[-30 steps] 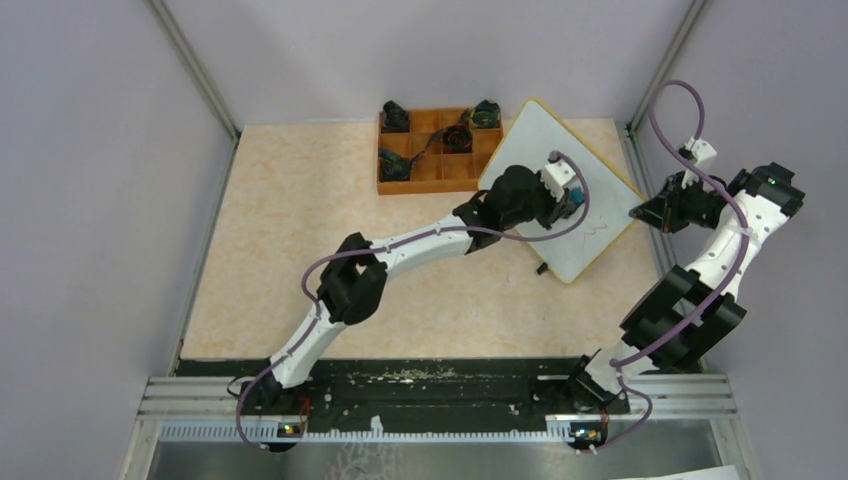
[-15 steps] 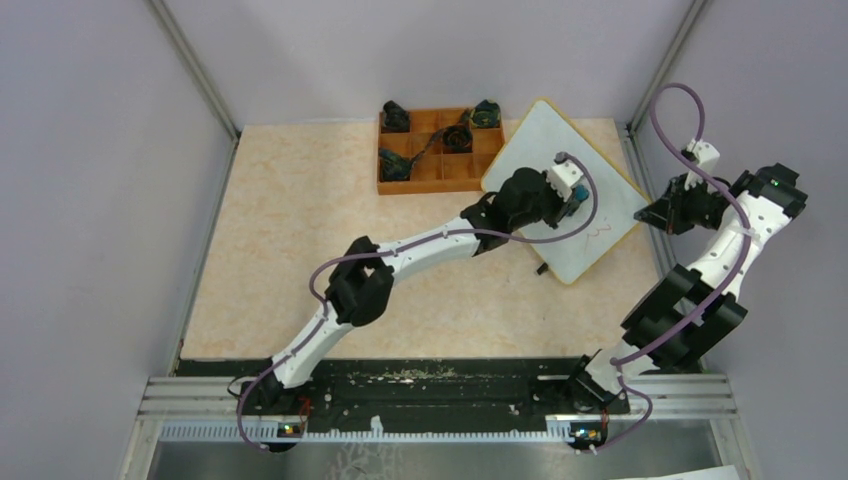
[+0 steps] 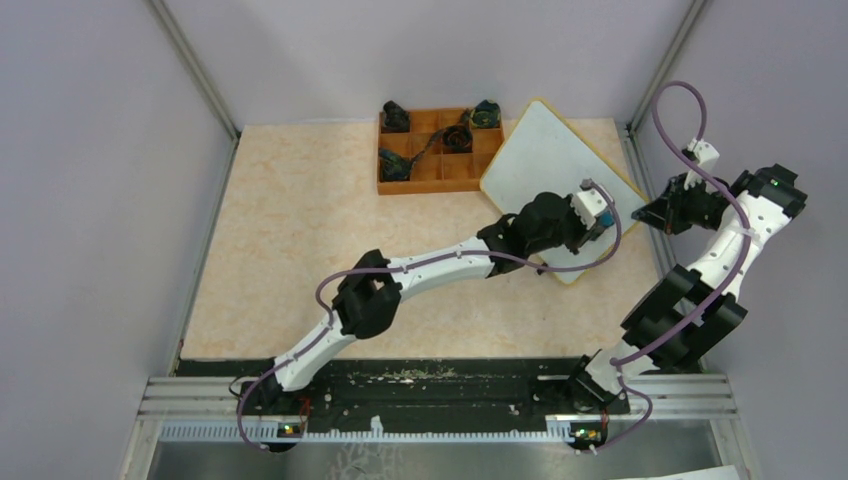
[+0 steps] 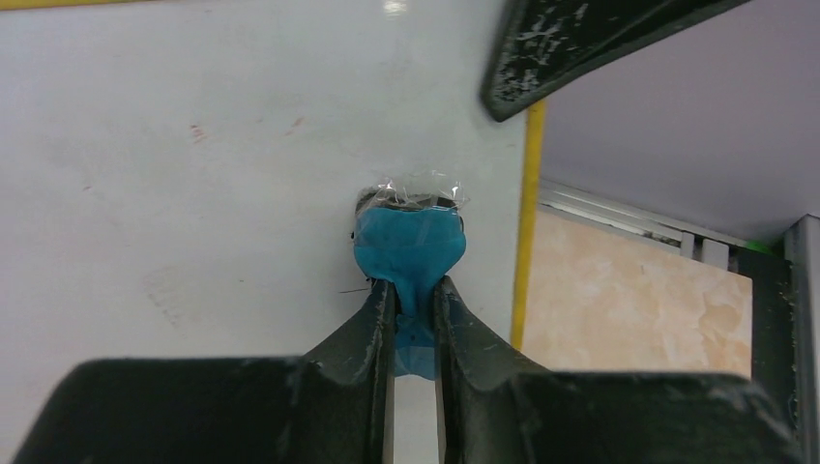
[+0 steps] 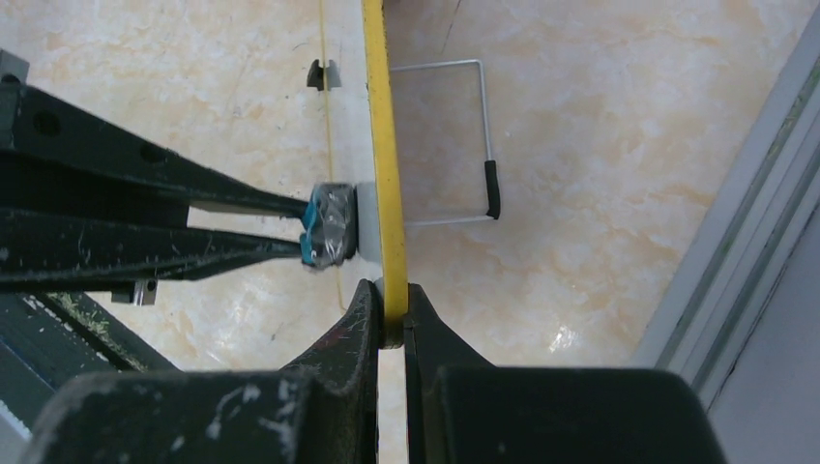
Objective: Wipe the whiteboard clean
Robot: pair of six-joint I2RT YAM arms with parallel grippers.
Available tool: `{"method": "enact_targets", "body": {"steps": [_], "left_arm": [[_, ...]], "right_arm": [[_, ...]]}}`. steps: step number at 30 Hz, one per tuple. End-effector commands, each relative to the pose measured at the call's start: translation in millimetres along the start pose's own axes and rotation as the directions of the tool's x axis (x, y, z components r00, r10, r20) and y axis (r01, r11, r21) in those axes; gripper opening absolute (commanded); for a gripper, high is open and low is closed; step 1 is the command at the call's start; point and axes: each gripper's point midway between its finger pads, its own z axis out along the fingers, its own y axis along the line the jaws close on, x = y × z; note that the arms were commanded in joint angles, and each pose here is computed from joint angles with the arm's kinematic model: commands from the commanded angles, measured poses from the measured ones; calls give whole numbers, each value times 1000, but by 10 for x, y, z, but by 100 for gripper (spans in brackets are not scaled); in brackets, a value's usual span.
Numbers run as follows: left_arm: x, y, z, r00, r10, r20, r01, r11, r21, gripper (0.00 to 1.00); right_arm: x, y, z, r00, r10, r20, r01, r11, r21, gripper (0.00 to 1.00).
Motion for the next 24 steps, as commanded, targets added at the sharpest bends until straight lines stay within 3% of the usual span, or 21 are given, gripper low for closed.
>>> {"method": "enact_targets", "body": {"steps": [1, 13, 19, 24], "left_arm": [[135, -306, 48, 1000, 10, -10, -10, 997, 80, 0], [983, -281, -111, 989, -19, -149, 27, 998, 52, 0], [1168, -257, -212, 984, -22, -177, 29, 999, 36, 0], [1034, -214, -157, 987, 8, -158, -4, 1000, 26, 0]], "right_arm": [[460, 279, 115, 980, 40, -194, -60, 993, -98, 0], [441, 271, 97, 980, 38, -196, -56, 994, -89, 0], [444, 269, 104, 980, 39, -194, -57, 994, -91, 0], [460, 275, 111, 980, 38, -198, -58, 994, -95, 0]]}}
